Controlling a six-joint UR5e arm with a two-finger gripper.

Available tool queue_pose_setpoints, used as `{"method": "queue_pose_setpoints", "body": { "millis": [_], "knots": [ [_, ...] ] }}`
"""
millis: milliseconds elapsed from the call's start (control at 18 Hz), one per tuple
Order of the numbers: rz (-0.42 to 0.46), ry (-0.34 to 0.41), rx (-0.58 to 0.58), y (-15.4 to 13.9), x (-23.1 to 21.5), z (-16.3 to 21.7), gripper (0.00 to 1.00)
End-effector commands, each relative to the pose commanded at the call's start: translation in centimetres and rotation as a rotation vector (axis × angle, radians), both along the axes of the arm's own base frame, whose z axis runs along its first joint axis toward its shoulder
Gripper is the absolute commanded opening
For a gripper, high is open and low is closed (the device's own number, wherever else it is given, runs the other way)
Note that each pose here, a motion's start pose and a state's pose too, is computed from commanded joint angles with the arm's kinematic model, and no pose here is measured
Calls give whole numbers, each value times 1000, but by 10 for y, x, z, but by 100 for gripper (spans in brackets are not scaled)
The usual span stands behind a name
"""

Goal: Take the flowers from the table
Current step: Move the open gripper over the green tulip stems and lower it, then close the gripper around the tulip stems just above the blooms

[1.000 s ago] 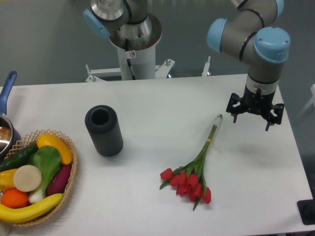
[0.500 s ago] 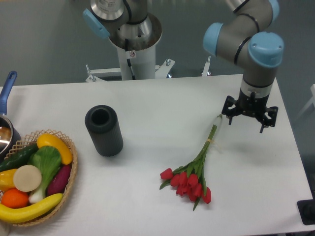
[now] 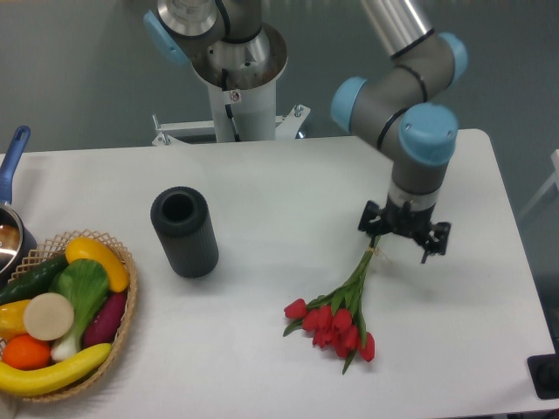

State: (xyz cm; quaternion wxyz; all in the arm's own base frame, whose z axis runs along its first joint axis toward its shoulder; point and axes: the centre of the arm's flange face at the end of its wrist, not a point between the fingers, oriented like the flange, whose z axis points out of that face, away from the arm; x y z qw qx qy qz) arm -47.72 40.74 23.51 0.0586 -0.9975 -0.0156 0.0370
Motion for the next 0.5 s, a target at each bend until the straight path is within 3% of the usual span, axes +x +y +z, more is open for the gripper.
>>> {"method": "queue_pose_setpoints", "body": {
  "millis": [500],
  "knots": [
    [-12, -54, -31, 23, 25, -36, 100]
  ]
}}
